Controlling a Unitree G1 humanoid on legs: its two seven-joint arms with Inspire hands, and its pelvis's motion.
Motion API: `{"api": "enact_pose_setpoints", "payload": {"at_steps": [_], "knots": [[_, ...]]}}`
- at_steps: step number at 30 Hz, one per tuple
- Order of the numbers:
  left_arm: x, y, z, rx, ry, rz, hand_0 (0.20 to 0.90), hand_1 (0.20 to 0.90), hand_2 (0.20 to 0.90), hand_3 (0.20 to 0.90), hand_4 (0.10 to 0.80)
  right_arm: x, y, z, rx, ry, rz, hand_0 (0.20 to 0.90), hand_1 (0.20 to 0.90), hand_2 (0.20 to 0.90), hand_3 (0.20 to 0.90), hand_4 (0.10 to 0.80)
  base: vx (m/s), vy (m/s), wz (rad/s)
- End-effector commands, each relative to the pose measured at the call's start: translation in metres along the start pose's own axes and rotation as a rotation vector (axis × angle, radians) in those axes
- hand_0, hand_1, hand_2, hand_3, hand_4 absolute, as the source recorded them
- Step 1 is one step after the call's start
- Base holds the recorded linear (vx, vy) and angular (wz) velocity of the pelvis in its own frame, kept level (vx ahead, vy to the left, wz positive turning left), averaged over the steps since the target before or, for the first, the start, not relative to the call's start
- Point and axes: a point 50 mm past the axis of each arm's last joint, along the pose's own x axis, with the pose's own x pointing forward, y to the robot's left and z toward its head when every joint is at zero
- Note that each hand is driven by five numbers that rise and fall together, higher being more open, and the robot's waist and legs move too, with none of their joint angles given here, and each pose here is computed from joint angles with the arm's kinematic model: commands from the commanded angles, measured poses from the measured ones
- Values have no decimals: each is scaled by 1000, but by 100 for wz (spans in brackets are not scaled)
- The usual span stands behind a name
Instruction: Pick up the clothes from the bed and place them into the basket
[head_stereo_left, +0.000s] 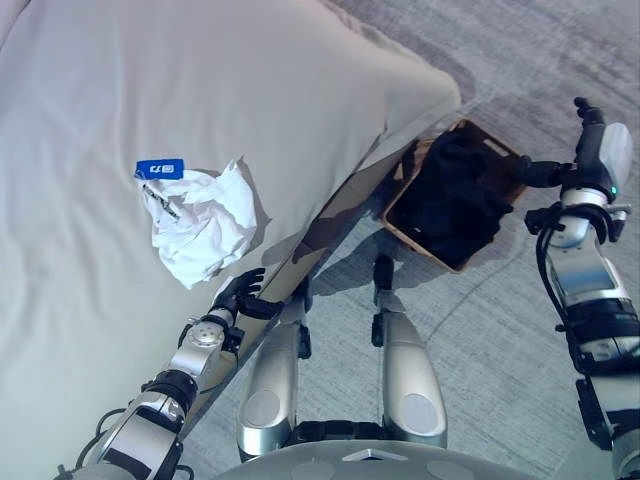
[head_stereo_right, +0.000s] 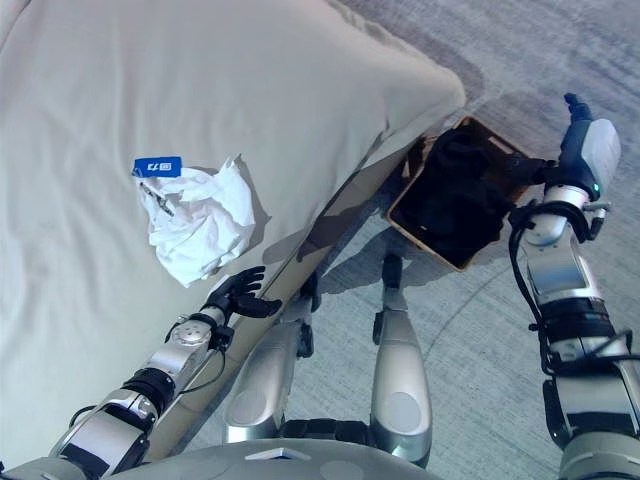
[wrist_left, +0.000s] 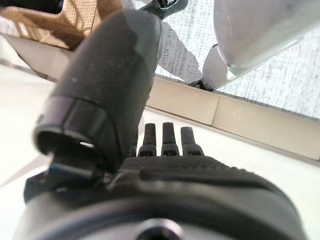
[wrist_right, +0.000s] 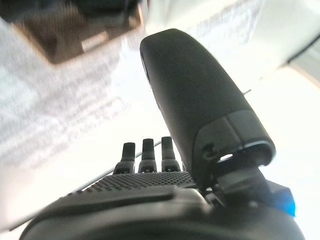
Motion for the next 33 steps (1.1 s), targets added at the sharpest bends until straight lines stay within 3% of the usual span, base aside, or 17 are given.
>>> {"api": "enact_pose_setpoints", "payload": {"at_steps": [1, 15, 21, 27, 33], "knots": [[-14, 12, -39, 23, 115, 34, 900, 900, 900, 900, 800, 7, -26, 36, -6, -209, -55, 900, 900, 900, 900, 800, 109, 80, -5], [-28, -10, -78, 38, 254, -39, 900, 900, 900, 900, 800, -16, 59, 59, 8, -351, 452, 900, 900, 900, 900, 800, 106, 112, 9], [-24, 4, -75, 52, 284, 3, 900, 900, 900, 900, 800, -9, 95, 90, -118, -394, 513, 900, 900, 900, 900, 800, -56, 43, 53], [-16, 10, -59, 19, 247, 22, 900, 900, 900, 900, 800, 12, 103, 124, -210, -404, 468, 900, 900, 900, 900, 800, -124, 86, 54], [-14, 4, -50, -23, 197, 2, 900, 900, 900, 900, 800, 25, 109, 126, -286, -318, 476, 900, 900, 900, 900, 800, -54, 88, 37]]}}
